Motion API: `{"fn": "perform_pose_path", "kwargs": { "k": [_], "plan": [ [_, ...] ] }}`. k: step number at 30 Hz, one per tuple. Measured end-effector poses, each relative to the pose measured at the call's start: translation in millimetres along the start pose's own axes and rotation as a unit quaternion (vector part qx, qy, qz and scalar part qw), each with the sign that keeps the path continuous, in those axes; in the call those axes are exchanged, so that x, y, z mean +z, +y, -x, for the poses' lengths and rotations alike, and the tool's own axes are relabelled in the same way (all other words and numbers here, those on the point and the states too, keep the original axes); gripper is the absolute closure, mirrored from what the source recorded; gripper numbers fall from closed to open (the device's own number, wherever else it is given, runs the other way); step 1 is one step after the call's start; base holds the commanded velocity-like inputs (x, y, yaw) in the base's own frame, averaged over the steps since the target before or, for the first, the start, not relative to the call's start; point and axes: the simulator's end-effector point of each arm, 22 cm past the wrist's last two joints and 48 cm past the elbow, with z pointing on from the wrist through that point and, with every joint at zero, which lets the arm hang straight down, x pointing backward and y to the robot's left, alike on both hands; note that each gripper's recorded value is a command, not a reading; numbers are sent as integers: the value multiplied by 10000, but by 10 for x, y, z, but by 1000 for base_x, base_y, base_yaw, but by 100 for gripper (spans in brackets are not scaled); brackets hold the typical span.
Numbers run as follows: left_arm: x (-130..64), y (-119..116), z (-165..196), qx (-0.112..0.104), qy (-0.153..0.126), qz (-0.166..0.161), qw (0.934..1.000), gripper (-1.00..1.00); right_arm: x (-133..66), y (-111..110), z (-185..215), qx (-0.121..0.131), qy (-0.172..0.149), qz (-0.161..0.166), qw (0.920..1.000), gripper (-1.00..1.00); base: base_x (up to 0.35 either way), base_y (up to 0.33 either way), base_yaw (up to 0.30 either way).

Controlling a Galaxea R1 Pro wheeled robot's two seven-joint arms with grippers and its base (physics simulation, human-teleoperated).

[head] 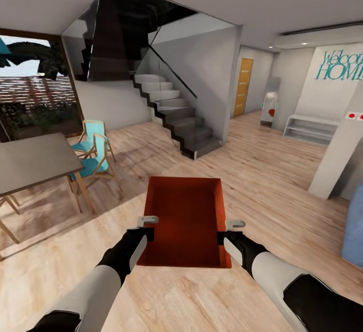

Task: Move the two storage containers from the living room to the garage. In the garage, place one container on the floor and stack the other container on top of it (either order is fine).

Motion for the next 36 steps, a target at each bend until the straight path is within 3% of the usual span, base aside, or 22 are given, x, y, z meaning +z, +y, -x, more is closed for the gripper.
{"fn": "perform_pose_path", "kwargs": {
  "k": [36],
  "plan": [
    [2, -1, -7, -4, 4, -1, 10000, 100, 1, -1, -2, -7, 1, 1, 10000, 100, 322, 0, -227]
  ]
}}
